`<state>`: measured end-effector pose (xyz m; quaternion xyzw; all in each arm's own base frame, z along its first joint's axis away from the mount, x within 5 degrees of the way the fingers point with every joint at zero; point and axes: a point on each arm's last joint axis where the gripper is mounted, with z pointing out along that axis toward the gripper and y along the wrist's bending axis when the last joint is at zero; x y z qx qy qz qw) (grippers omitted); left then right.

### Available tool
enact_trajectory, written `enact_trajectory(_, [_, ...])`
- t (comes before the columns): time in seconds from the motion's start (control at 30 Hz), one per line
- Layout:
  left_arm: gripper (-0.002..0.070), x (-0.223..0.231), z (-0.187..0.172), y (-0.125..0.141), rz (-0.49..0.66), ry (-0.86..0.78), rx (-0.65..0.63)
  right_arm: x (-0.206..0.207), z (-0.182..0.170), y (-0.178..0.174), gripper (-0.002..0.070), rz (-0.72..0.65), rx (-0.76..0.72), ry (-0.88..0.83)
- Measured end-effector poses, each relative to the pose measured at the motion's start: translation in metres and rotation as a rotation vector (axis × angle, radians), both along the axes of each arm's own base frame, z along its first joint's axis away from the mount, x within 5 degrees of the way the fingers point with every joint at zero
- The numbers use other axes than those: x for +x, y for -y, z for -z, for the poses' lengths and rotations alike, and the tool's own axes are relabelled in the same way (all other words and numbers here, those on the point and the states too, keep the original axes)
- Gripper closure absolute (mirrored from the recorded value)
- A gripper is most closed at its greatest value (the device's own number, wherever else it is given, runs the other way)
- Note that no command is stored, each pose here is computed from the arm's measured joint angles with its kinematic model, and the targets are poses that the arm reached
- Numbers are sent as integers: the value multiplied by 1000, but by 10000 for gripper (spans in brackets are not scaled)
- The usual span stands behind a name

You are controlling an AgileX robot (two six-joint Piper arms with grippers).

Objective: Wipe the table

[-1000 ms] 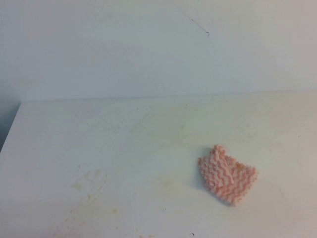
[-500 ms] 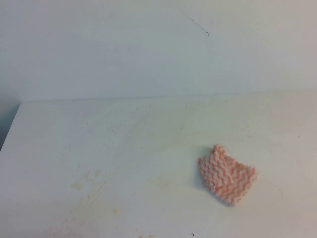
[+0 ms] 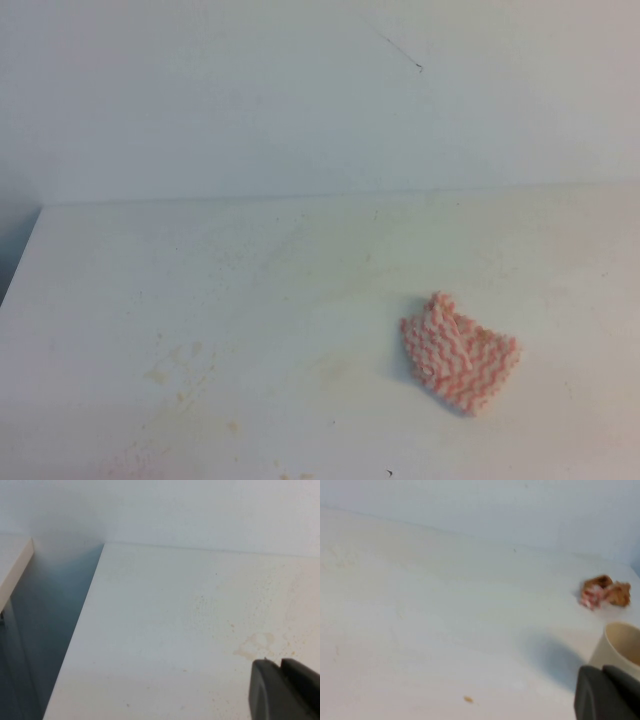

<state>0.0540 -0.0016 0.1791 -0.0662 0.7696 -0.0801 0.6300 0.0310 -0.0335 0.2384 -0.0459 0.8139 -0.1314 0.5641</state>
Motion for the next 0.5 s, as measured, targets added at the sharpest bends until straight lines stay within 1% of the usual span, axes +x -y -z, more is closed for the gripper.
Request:
enact_trajectory(0.07, [675,0,0,0,0,0,0,3,-6,-4,678,-44,25,76])
enact_trajectory(0.2, [675,0,0,0,0,0,0,6,-23,-18,678,-159,184,277])
enact_trajectory(0.3, [675,0,0,0,0,0,0,7,-35,-27,678,-255,253,398])
enact_trajectory(0.4, [675,0,0,0,0,0,0,9,-38,-31,678,-300,274,433])
enact_trajectory(0.5, [675,0,0,0,0,0,0,13,-29,-34,678,-304,299,409])
